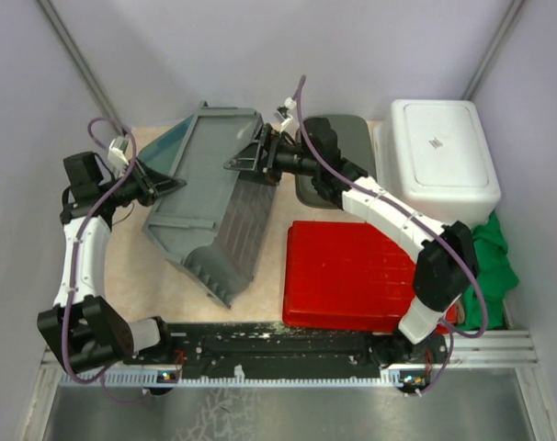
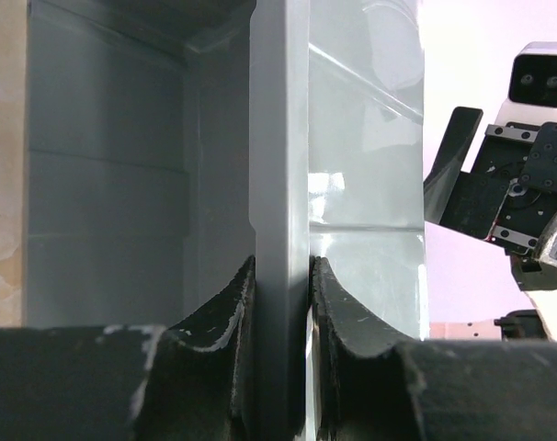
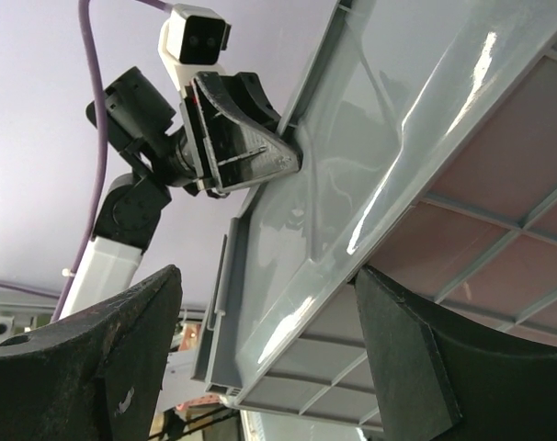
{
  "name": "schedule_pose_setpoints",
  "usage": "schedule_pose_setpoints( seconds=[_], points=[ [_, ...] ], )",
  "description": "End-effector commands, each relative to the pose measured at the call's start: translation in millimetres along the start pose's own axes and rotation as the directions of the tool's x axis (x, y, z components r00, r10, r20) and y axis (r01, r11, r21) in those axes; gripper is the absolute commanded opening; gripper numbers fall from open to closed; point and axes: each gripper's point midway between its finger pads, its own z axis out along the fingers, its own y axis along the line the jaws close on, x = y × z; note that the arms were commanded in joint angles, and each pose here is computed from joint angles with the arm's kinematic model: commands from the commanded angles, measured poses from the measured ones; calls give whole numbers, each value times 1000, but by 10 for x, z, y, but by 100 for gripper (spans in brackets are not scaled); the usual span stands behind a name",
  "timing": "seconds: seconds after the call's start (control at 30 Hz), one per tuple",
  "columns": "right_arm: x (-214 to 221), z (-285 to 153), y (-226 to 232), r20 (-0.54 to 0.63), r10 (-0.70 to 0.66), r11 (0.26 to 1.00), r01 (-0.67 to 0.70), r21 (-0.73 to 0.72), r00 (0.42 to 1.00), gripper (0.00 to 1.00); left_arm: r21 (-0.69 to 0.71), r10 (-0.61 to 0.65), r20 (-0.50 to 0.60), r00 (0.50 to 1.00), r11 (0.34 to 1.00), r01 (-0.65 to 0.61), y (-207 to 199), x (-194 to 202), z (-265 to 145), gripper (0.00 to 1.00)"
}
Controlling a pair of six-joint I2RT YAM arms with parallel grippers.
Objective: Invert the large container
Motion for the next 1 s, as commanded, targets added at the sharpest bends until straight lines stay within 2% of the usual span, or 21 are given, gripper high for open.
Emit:
schedule_pose_setpoints(
  seconds=[0.0, 0.07, 0.23, 0.3, 0.6, 0.8, 0.97],
  points=[
    [85, -55, 1207, 20, -158, 934, 156, -322, 987, 75, -377, -16, -95, 995, 926, -21, 1031, 379, 16, 6],
    [60, -19, 1205, 22, -154, 933, 153, -325, 988, 75, -384, -2, -91, 996, 923, -33, 1017, 357, -3, 7],
    [45, 62, 1265, 19, -156, 927, 152, -343, 988, 75, -389, 18, -90, 996, 920, -52, 971, 323, -36, 31],
    [54, 80, 1328, 17, -163, 921, 158, -356, 986, 75, -401, 23, -85, 996, 915, -55, 971, 300, -55, 36],
    [99, 158, 1454, 1, -175, 910, 162, -381, 985, 75, -453, 58, -77, 995, 887, -87, 998, 219, -125, 43],
    [108, 201, 1487, -4, -180, 907, 164, -389, 984, 75, -481, 67, -75, 995, 872, -95, 1045, 195, -149, 53],
    [134, 291, 1406, -27, -175, 913, 152, -379, 984, 75, -485, 61, -78, 995, 870, -92, 1063, 206, -149, 54]
  ],
)
